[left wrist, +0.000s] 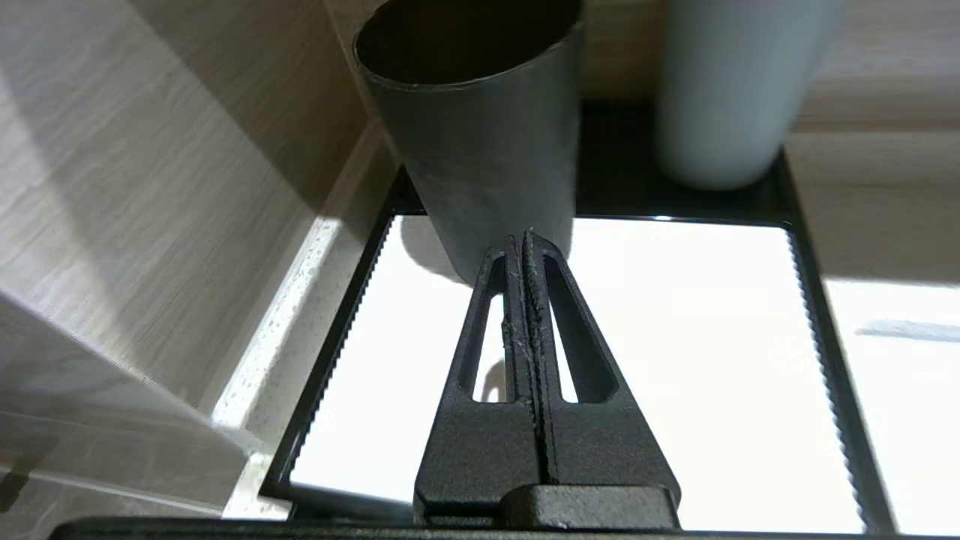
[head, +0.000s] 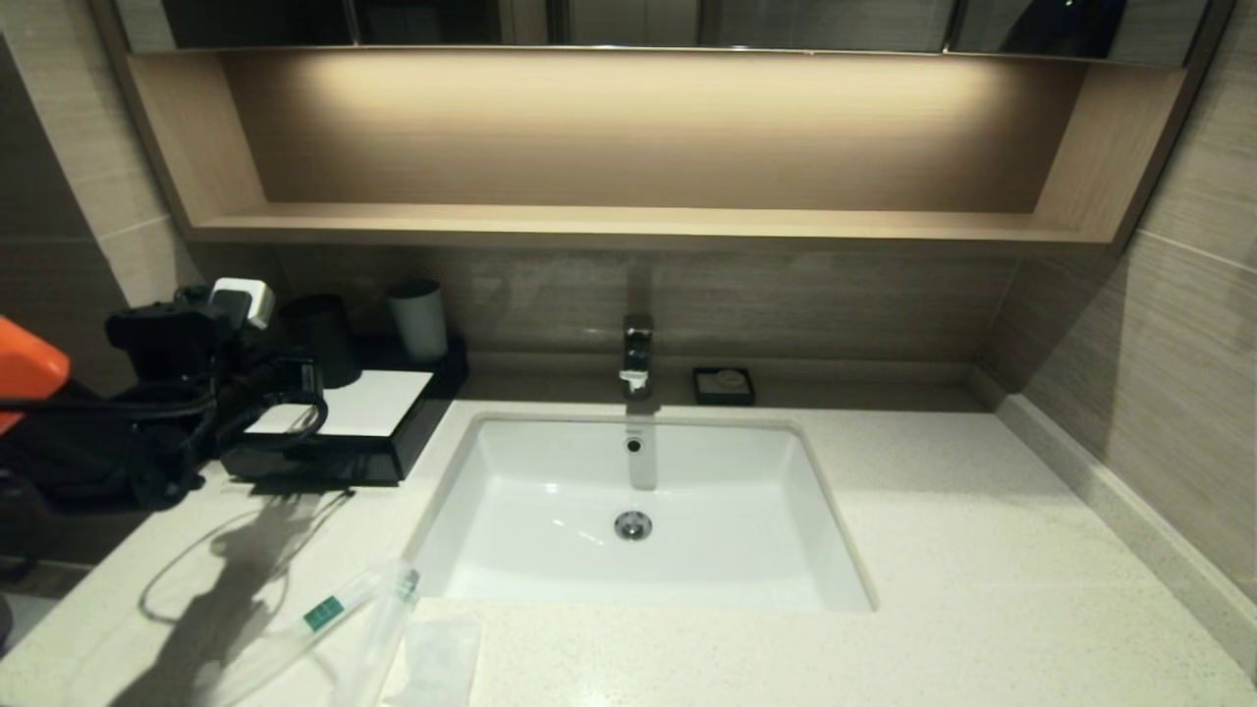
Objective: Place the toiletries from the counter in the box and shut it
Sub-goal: Place the cup on the storage box
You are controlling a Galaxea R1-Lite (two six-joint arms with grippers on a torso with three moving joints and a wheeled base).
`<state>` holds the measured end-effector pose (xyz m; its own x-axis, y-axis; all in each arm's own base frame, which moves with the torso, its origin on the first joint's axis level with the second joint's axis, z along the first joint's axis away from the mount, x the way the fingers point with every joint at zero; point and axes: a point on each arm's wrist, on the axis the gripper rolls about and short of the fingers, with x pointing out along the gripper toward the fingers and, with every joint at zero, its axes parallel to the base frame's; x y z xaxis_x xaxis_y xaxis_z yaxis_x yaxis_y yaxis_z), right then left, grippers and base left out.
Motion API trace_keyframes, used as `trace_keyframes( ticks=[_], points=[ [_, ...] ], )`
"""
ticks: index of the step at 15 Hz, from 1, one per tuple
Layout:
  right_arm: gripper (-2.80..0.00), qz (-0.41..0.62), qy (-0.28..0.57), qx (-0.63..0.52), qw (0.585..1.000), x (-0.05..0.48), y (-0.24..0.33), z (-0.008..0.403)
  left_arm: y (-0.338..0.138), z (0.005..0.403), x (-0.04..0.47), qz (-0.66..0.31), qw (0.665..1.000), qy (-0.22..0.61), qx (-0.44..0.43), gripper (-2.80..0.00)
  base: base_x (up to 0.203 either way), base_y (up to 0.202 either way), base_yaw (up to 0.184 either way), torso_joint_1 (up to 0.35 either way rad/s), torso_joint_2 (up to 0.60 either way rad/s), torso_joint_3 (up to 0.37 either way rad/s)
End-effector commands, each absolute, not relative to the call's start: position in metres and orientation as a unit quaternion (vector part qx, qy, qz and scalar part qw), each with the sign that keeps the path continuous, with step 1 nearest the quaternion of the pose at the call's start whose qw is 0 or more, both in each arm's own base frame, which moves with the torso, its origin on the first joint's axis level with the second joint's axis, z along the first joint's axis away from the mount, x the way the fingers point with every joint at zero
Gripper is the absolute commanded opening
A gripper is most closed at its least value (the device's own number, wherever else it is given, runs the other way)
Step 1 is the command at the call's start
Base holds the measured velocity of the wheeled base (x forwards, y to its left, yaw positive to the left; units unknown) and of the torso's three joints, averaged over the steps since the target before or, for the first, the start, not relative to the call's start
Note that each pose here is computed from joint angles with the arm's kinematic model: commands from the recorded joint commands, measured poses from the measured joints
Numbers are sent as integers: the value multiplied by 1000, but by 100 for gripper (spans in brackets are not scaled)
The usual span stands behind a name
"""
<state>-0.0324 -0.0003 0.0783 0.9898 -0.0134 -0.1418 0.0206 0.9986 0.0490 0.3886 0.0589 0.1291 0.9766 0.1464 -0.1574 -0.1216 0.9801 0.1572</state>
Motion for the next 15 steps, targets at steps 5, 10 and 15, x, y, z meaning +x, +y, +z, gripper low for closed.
trace_keyframes(
  ticks=[5, 10, 15],
  points=[
    [-280, -9, 73, 26, 997, -32, 0, 78, 75, 114, 413, 63, 993, 80, 62, -280, 0, 0, 0, 0, 0, 0],
    [-280, -8, 73, 26, 997, -32, 0, 78, 82, 110, 422, 59, 993, 77, 60, -280, 0, 0, 0, 0, 0, 0],
    [-280, -9, 72, 26, 997, -32, 0, 78, 88, 109, 428, 49, 994, 75, 56, -280, 0, 0, 0, 0, 0, 0]
  ],
)
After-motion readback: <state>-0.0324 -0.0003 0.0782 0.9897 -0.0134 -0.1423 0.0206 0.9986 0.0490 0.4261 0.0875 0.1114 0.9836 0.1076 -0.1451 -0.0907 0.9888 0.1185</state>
